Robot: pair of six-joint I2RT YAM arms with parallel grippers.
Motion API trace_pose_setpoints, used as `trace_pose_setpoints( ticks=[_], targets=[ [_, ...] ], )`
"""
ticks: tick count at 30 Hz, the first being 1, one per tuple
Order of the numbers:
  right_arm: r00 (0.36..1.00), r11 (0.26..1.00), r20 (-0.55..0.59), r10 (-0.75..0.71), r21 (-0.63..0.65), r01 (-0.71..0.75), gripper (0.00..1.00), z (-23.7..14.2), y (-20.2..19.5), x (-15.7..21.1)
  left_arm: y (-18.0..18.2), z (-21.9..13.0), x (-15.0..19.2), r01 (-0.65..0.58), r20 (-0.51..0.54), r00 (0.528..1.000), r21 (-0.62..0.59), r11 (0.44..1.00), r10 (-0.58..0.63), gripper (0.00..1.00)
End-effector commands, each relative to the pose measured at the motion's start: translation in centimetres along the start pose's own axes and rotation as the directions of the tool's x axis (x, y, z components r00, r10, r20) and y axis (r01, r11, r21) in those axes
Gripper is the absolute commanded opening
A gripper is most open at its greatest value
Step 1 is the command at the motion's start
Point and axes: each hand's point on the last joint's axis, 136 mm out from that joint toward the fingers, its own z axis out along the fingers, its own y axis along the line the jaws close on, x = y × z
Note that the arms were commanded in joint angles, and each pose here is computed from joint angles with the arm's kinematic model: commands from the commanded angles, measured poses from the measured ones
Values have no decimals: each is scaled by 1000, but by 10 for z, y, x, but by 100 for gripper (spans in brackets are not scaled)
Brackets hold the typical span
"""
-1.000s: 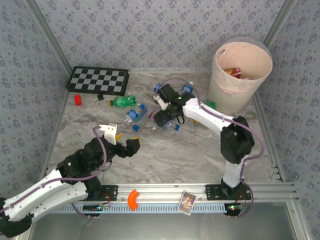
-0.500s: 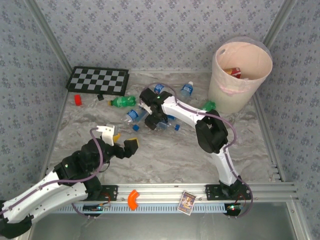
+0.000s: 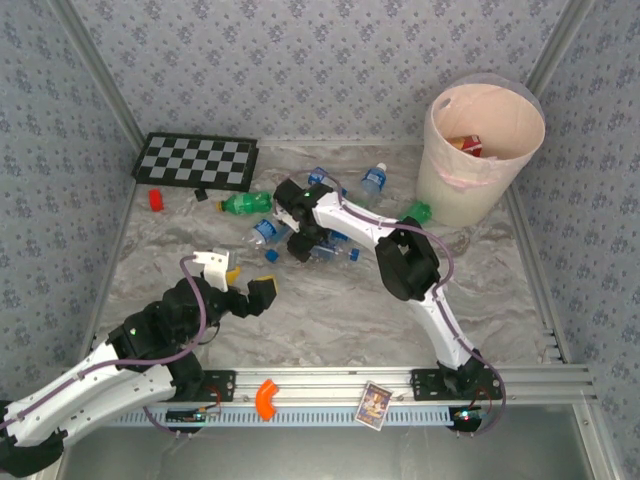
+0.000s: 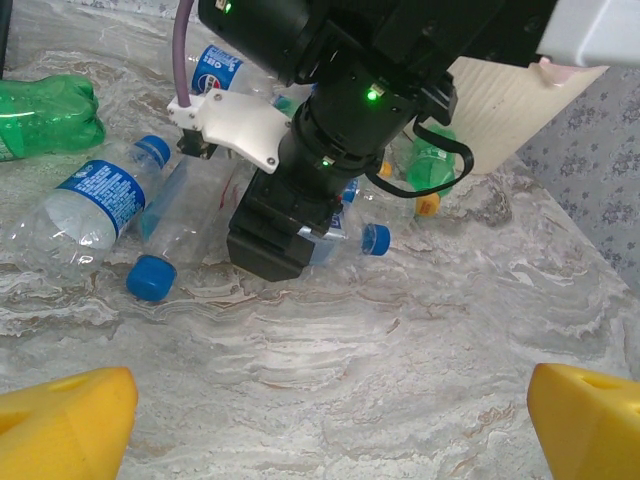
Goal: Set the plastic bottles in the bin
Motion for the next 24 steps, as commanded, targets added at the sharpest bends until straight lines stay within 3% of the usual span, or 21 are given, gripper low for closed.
trace_pose_setpoints(
  ticks=[1,10,14,24],
  targets=[
    [998,999,-44,-35,-40,33,82,4,7,5,4,-3,-4,-7,15,1000,-18,1000,8,100],
    [995,998,-81,-50,-42,46,83,14,12,10,4,-4,-4,-7,17,1000,-18,1000,7,100],
    [996,998,-71,-46,-48,43,64,7,16,9,4,-4,-5,-5,17,1000,-17,1000,5,100],
    [996,998,81,22,-61,-17,56,-57,13,-6,2,-4,-7,-4,22,1000,-11,1000,5,100]
  ],
)
